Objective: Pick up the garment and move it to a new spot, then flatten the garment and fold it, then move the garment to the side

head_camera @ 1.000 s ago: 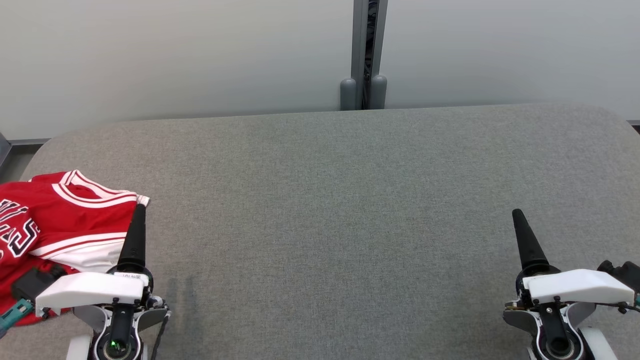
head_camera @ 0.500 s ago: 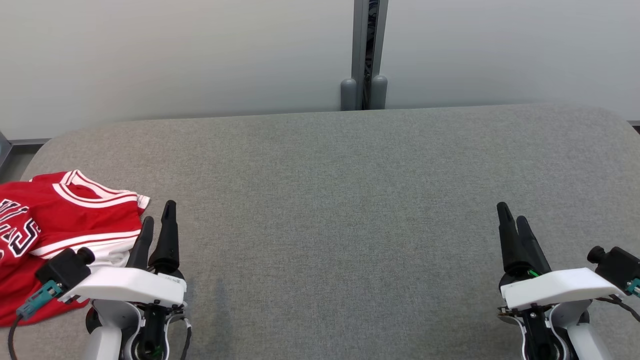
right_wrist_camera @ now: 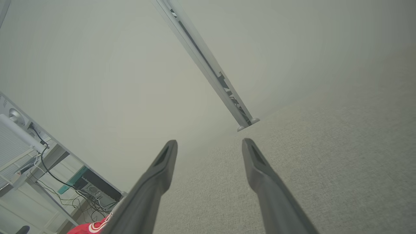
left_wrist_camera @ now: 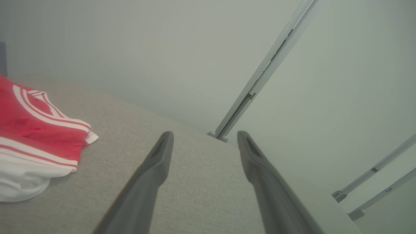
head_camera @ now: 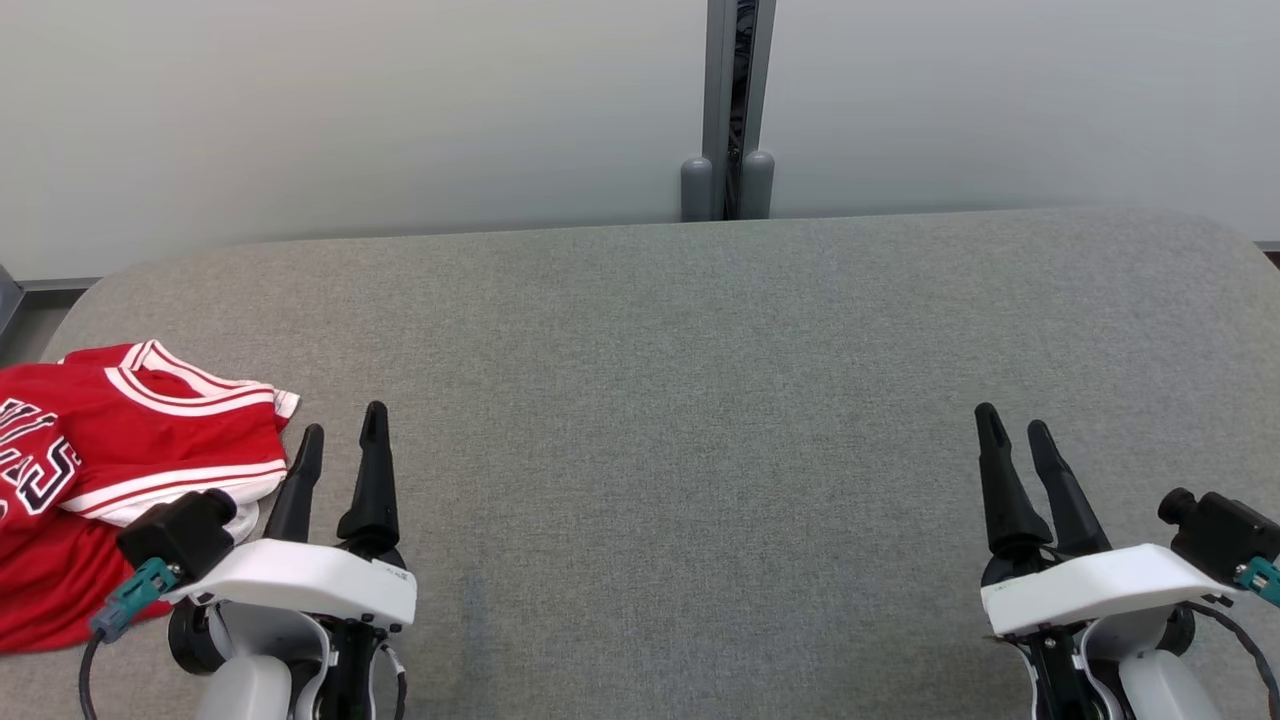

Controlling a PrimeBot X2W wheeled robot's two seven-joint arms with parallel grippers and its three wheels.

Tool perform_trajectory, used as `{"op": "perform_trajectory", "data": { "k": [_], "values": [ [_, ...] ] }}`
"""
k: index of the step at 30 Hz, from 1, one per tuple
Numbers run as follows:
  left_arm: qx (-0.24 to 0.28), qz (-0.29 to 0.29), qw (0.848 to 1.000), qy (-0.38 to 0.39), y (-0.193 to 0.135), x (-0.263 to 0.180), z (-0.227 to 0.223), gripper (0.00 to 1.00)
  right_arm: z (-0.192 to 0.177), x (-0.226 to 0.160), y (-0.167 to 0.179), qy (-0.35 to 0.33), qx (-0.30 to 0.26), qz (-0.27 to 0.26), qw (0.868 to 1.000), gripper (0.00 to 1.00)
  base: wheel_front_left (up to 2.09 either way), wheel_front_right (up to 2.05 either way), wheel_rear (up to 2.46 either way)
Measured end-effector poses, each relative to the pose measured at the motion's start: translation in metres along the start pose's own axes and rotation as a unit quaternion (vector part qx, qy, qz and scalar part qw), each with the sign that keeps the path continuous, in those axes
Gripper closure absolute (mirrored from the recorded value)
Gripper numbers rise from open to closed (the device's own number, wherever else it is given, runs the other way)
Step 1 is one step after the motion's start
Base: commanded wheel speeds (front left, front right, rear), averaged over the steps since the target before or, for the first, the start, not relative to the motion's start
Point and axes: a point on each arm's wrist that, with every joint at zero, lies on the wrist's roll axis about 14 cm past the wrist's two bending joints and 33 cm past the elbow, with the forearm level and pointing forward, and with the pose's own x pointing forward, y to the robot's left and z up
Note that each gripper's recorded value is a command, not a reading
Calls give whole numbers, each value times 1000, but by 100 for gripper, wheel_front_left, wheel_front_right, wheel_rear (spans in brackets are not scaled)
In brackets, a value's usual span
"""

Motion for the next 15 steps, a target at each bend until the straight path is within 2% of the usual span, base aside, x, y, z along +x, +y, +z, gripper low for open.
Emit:
{"op": "perform_trajectory", "data": {
  "k": [7, 15],
  "values": [
    [57, -18, 998, -13, -13, -2, 1, 0, 6, -1, 3, -11, -37, 8, 999, 0, 0, 0, 0],
    [94, -17, 995, -23, -15, -7, 2, 0, 4, -3, 8, -11, -72, 19, 997, 0, 0, 0, 0]
  ]
}}
